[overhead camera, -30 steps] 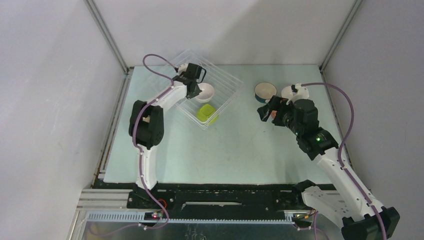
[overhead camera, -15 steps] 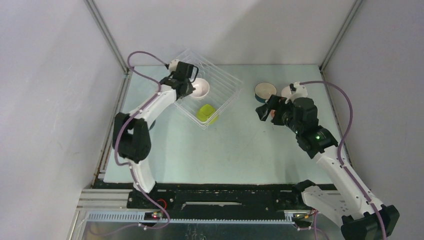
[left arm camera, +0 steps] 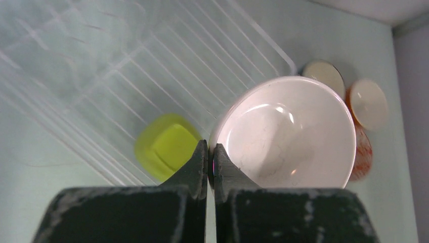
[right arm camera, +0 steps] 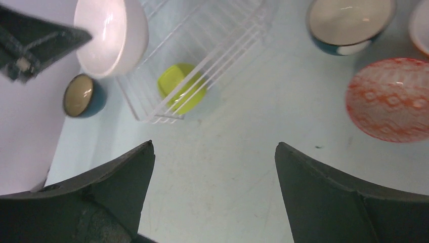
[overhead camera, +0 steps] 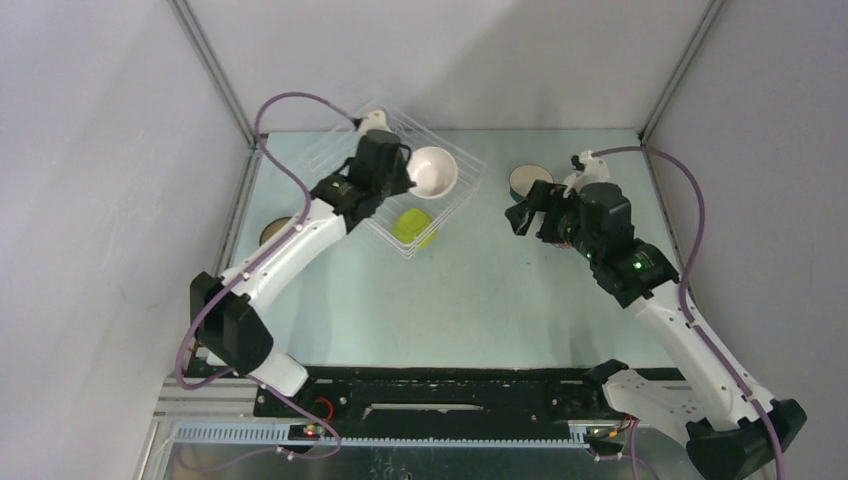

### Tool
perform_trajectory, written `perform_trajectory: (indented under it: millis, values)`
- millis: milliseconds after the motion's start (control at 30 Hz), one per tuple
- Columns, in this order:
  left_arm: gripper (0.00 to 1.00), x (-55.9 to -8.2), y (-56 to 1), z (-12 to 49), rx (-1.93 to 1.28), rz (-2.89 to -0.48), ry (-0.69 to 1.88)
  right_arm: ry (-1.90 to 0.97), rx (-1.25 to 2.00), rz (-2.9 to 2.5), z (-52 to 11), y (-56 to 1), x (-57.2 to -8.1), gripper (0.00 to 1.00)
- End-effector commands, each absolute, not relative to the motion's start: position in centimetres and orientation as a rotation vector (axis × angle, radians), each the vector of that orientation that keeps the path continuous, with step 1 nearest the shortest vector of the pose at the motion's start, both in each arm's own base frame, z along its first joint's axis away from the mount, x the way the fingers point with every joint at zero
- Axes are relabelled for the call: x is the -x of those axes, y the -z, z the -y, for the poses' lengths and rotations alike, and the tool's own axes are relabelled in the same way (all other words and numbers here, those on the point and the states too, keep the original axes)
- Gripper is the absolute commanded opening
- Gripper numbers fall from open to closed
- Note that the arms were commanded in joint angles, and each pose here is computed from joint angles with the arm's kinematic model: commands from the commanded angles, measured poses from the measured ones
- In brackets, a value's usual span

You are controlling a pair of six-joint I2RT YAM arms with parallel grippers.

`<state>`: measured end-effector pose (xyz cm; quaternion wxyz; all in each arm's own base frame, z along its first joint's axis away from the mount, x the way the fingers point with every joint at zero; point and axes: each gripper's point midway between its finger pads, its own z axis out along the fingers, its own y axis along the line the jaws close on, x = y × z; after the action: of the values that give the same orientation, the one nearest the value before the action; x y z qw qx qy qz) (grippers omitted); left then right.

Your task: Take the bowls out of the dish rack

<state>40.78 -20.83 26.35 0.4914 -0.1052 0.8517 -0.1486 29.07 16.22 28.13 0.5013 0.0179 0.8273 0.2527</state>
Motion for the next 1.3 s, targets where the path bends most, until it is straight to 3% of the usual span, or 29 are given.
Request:
perform_trajectory:
  millis: [0, 400, 733, 1267]
  values:
    - [0.0, -38.8, -28.3, 25.4, 0.159, -2.011, 0.428, -0.447, -0.227, -1.911, -11.8, -30.4, -28.3, 0.97]
    - [0.0, -38.1, -21.4, 35.3, 0.159, -2.119, 0.393, -0.294, -0.551, -1.673, -3.8, -32.2, -24.3, 1.0]
    - [0.0, -37.8, -14.5, 39.7, 0.255, -2.243, 0.416, -0.279, -0.546, -1.692, -3.6, -31.5, -24.0, 1.0]
    - [0.01, -41.1, -10.7, 42.8, 0.333, -2.243, 0.378, -0.265, -0.496, -1.709, -4.1, -30.9, -24.6, 1.0]
